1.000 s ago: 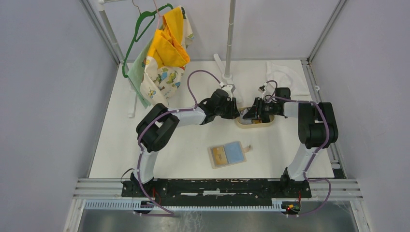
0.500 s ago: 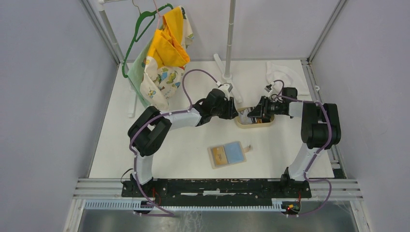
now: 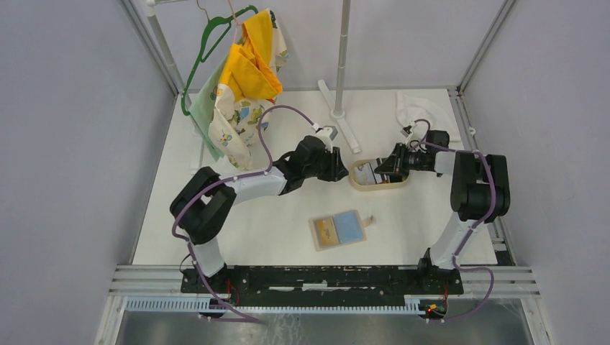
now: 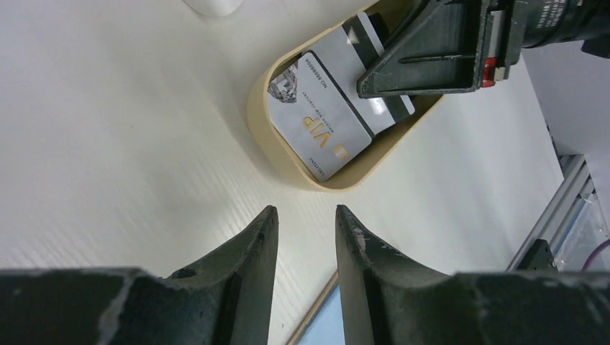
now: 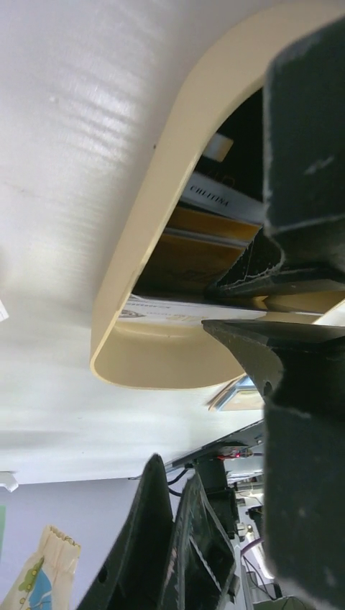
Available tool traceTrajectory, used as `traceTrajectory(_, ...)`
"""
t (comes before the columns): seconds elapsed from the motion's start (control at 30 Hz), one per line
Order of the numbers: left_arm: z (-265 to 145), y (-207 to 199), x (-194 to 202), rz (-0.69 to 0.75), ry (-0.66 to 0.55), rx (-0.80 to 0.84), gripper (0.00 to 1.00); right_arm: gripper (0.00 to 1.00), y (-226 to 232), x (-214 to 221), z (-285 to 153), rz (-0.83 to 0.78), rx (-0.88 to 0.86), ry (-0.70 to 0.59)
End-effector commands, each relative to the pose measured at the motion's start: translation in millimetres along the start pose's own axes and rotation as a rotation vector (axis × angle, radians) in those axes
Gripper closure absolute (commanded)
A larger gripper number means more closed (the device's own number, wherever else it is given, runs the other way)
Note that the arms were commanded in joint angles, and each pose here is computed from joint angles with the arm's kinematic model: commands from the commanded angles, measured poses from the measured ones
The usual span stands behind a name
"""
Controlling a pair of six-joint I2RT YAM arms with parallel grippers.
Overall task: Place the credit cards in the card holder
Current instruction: Pick up the credit card from the storage box, then insert the credit card into the card holder.
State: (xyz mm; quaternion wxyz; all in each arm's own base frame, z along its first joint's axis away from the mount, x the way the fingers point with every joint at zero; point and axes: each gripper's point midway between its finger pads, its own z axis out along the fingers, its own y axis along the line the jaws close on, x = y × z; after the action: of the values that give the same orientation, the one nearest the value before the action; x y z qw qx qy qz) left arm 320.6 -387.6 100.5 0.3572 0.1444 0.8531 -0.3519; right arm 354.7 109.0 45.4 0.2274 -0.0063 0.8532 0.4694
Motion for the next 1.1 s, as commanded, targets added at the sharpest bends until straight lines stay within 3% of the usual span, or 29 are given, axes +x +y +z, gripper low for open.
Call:
traceTrajectory(0.0, -28, -24, -35, 0.022, -0.119, 0.073, 0.58, 0.8, 4, -22, -11, -0.076, 0.026, -0.05)
traceTrajectory(0.17, -47, -29, -35, 0.022, -0.146, 0.1, 0.53, 0.99, 0, -27, -20, -0.111, 0.071, -0.063)
traceTrajectory(0.43, -102, -62, -41, 0.006, -0.265, 0.291, 0.46, 1.0, 29, -55, -58, -0.366, 0.121, -0.15)
traceTrajectory(0.73, -201, -87, -3, -0.052, -0.48, 0.659, 0.41, 1.0, 153, -52, -86, -0.73, -0.181, -0.294)
traceTrajectory(0.83, -219, -95, -2, -0.026, -0.498, 0.707, 0.39, 1.0, 192, -33, -84, -0.886, -0.245, -0.311)
traceTrajectory(0.93, -228, -94, -3, -0.02, -0.523, 0.703, 0.38, 0.99, 228, 18, -72, -0.994, -0.43, -0.216)
traceTrajectory(1.07, -235, -80, 3, -0.038, -0.59, 0.666, 0.31, 1.0, 241, 69, -64, -1.073, -0.609, -0.125)
